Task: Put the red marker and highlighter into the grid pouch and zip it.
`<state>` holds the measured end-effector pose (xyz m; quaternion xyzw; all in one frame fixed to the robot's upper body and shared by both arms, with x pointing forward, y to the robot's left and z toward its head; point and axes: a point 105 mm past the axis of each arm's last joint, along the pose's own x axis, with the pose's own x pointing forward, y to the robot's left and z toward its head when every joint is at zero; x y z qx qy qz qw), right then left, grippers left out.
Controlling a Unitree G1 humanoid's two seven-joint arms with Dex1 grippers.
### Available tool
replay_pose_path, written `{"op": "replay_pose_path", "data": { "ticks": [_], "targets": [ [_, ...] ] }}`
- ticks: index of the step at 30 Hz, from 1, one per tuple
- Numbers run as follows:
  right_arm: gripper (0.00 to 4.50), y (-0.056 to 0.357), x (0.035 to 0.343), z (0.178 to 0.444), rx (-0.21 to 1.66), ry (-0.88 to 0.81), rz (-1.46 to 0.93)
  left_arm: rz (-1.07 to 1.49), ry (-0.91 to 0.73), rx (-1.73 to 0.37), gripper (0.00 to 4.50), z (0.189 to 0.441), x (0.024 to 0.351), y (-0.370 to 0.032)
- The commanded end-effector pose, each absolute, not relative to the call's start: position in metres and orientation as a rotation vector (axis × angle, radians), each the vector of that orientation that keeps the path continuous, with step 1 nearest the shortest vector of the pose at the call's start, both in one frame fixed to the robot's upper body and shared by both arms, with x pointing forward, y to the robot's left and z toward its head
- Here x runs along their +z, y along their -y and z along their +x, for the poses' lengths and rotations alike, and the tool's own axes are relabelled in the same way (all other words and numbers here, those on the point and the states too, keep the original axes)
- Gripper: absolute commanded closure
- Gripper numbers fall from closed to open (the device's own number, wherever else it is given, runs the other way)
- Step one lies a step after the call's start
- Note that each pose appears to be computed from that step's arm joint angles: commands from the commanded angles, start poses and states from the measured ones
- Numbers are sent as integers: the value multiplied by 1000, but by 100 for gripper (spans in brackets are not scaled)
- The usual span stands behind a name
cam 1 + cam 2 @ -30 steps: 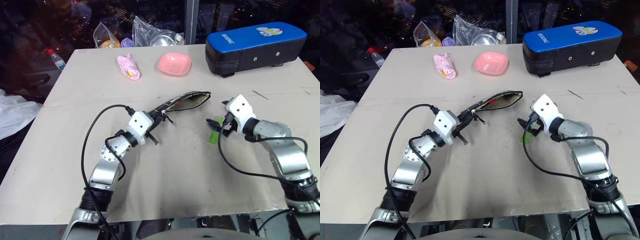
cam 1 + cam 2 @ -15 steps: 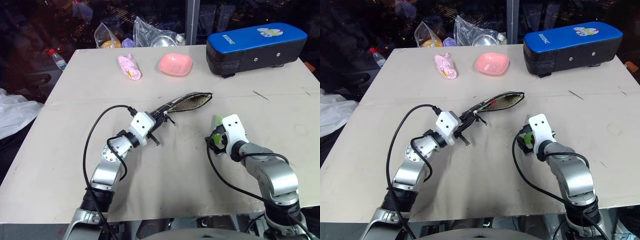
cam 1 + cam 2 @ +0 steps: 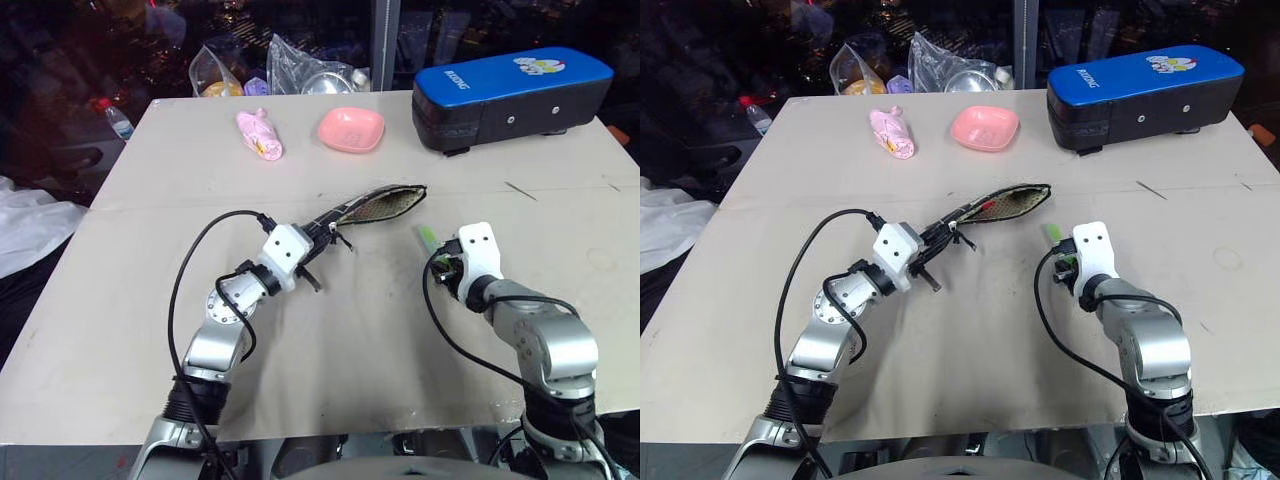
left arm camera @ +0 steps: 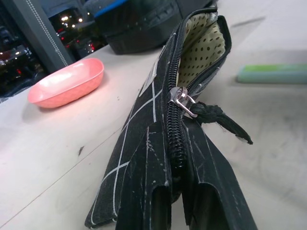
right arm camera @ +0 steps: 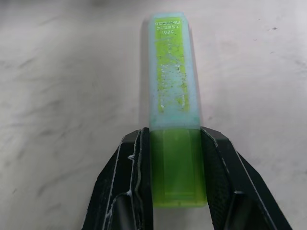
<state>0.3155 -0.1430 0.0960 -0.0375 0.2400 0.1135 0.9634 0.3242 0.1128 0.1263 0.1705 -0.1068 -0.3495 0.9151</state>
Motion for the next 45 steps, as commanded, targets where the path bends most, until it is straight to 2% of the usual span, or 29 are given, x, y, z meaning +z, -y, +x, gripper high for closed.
{"op": "replay_pose_path", "data": {
  "ticks": [1,5,8,11,14,19,29,38,45],
  "targets": [
    [372,174,119,331,125,-394,-119,347,308,-720,450,320,150,-110],
    [372,182,154,341,195,-240,-246,329,306,-716,450,321,153,-111],
    [372,173,176,341,338,-98,-457,321,299,-721,450,321,154,-110],
    [372,162,200,338,521,94,-798,317,290,-737,450,321,153,-107],
    [372,151,212,332,660,224,-972,314,288,-740,450,321,153,-106],
    [372,129,212,323,896,328,-1210,314,284,-755,450,321,153,-103],
    [372,113,201,350,994,372,-1479,338,294,-798,450,320,154,-94],
    [372,58,197,354,1115,496,-1492,346,297,-842,450,318,154,-85],
    [372,46,192,356,1157,496,-1505,327,296,-838,450,318,153,-82]
  ]
}}
